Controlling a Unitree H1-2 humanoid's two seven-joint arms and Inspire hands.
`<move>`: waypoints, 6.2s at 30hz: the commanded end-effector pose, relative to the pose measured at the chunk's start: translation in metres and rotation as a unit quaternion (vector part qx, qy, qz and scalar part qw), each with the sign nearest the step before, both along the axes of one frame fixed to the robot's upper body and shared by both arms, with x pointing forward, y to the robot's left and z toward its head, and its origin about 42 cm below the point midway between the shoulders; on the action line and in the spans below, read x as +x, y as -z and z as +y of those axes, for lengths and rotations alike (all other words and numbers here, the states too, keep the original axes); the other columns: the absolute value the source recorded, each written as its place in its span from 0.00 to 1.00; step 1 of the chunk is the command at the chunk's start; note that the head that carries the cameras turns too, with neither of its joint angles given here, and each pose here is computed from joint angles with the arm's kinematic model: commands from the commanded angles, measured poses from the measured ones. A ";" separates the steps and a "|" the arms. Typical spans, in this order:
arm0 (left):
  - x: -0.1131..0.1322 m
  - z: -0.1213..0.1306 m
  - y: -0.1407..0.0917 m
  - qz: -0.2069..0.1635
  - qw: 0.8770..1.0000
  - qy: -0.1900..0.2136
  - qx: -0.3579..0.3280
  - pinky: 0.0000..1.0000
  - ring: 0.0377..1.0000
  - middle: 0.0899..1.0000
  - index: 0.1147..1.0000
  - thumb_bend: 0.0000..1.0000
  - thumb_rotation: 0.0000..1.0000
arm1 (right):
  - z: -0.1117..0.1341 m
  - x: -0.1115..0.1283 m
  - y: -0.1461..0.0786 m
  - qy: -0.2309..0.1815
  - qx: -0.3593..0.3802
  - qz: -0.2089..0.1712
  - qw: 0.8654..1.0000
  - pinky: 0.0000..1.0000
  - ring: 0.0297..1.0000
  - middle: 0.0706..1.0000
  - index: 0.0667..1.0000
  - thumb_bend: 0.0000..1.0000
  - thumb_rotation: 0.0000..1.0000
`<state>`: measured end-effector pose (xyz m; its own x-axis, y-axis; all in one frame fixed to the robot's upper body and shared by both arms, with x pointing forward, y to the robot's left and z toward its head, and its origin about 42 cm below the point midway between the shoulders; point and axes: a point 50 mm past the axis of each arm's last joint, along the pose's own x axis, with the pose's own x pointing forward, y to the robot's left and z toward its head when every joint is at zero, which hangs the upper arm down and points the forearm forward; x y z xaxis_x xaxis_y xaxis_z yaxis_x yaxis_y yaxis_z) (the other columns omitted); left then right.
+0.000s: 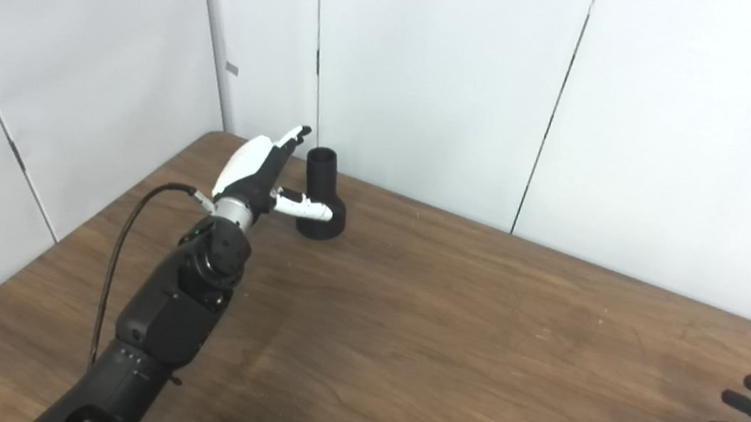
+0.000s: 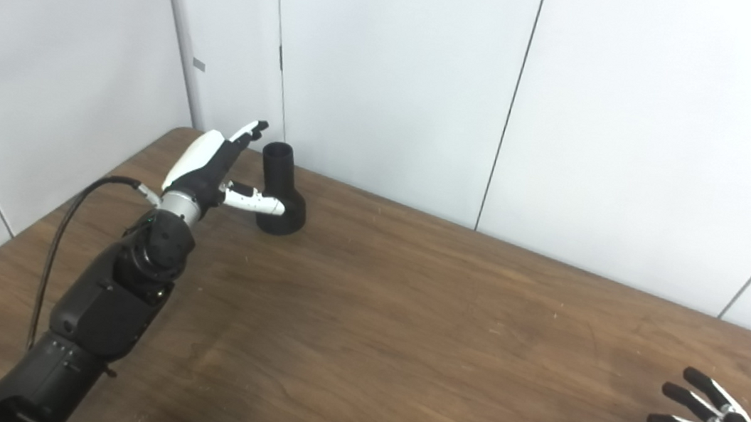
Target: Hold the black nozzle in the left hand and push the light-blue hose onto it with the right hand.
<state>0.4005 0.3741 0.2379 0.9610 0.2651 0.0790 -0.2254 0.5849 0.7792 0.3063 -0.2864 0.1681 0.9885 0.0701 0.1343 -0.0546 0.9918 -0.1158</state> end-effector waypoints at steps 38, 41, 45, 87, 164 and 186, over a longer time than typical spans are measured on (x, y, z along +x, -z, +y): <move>0.020 0.002 0.016 0.057 0.997 -0.046 0.025 0.99 0.98 0.93 0.89 0.94 0.18 | -0.005 -0.005 -0.018 -0.012 -0.009 -0.024 1.000 0.54 0.60 0.75 0.83 0.67 0.00; 0.021 0.002 0.015 0.057 0.997 -0.047 0.023 0.99 0.98 0.93 0.89 0.95 0.20 | -0.005 -0.005 -0.018 -0.012 -0.010 -0.023 1.000 0.54 0.60 0.75 0.83 0.67 0.00; 0.024 0.003 0.015 0.058 0.997 -0.048 0.024 0.98 0.98 0.93 0.89 0.96 0.21 | -0.005 -0.006 -0.018 -0.013 -0.011 -0.021 1.000 0.55 0.60 0.75 0.83 0.67 0.00; 0.041 -0.012 0.046 0.083 0.996 -0.022 -0.018 0.99 0.90 0.84 0.82 0.89 0.19 | -0.009 -0.008 -0.020 -0.010 -0.016 -0.018 1.000 0.52 0.60 0.74 0.80 0.71 0.05; -0.017 -0.153 0.088 0.051 0.942 0.328 0.047 0.55 0.52 0.43 0.43 0.53 0.00 | 0.034 0.007 -0.034 0.009 -0.031 -0.048 0.998 0.49 0.57 0.70 0.76 0.65 0.12; -0.018 -0.233 0.115 0.060 0.881 0.464 0.077 0.42 0.45 0.39 0.45 0.52 0.00 | 0.057 0.013 -0.044 0.001 -0.040 -0.066 0.997 0.45 0.55 0.68 0.75 0.65 0.14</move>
